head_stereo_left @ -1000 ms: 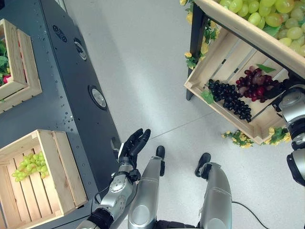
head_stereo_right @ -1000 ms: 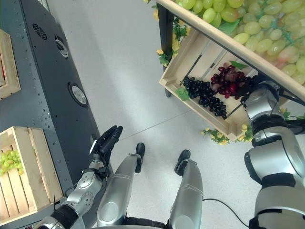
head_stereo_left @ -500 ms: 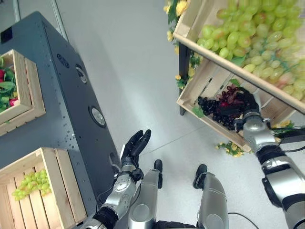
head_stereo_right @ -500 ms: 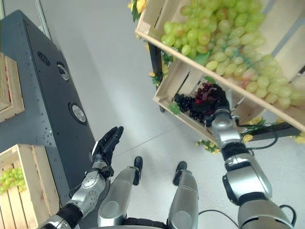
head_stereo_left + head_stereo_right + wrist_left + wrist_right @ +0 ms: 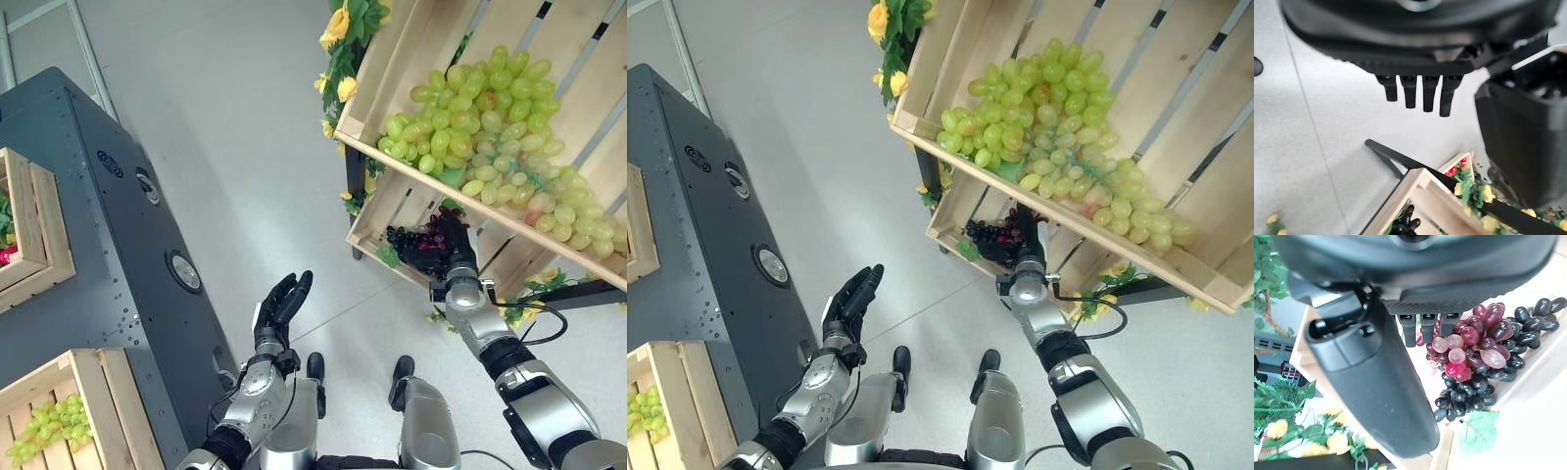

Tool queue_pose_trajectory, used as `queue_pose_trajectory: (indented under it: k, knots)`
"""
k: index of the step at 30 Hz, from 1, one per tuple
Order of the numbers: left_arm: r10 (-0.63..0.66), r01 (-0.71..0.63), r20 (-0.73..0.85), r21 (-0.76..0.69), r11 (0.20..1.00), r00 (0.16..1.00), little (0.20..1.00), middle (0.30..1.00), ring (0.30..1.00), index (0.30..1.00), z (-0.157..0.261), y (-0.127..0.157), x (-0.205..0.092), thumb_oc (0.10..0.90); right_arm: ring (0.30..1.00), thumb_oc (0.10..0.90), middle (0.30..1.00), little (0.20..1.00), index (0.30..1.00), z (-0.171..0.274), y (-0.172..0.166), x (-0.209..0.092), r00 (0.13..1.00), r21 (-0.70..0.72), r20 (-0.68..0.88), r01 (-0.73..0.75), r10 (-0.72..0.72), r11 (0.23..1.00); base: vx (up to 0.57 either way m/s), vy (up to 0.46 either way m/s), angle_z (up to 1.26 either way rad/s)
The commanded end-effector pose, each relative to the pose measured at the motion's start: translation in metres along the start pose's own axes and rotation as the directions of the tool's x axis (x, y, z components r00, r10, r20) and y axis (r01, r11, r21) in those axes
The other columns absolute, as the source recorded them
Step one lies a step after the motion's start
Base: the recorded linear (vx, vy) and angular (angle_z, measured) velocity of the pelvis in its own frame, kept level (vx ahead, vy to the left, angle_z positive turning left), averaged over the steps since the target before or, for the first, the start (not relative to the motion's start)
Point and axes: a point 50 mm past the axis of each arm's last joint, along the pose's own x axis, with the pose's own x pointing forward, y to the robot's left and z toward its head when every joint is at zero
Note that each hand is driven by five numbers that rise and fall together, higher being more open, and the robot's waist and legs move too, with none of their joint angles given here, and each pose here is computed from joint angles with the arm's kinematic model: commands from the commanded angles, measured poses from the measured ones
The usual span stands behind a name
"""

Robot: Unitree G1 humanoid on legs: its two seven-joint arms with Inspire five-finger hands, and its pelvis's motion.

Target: Pick up the fruits from the basket on one side to the basket on the other side

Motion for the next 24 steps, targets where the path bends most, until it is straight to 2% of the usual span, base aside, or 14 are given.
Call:
queue_pose_trajectory:
  k: [1,4,13,24]
  knots:
    - [-0.018,0.021,0.122,-0.019,1.000,0.992,0.900,0.900,0.900,0.900,0.014,-0.002,-0.003,0.800,0.900,0.800,0.900,0.900,0.900,0.027,0.016,-0.008,0.979,-0.020,0.204,-0.016,0.019,1.000,0.05,0.014,-0.02]
    - [-0.034,0.038,0.114,-0.036,0.999,0.993,0.900,0.900,0.900,0.900,0.011,-0.001,-0.005,0.800,0.900,0.800,0.900,0.900,0.900,0.018,0.022,-0.016,0.977,-0.048,0.203,-0.061,0.070,0.997,0.07,0.022,0.00]
    - [0.037,-0.037,0.034,-0.015,0.999,0.999,0.900,0.900,0.900,0.900,-0.009,0.015,-0.012,0.800,0.900,0.800,0.900,0.900,0.900,-0.007,0.042,-0.046,0.936,-0.166,0.234,-0.229,0.264,0.959,0.06,0.025,0.03]
    - [0.039,-0.041,0.062,0.034,0.999,0.997,0.900,0.900,0.900,0.900,-0.002,0.019,-0.007,0.800,0.900,0.800,0.900,0.900,0.900,-0.025,0.075,-0.070,0.898,-0.091,0.146,-0.405,0.415,0.910,0.01,0.059,0.12]
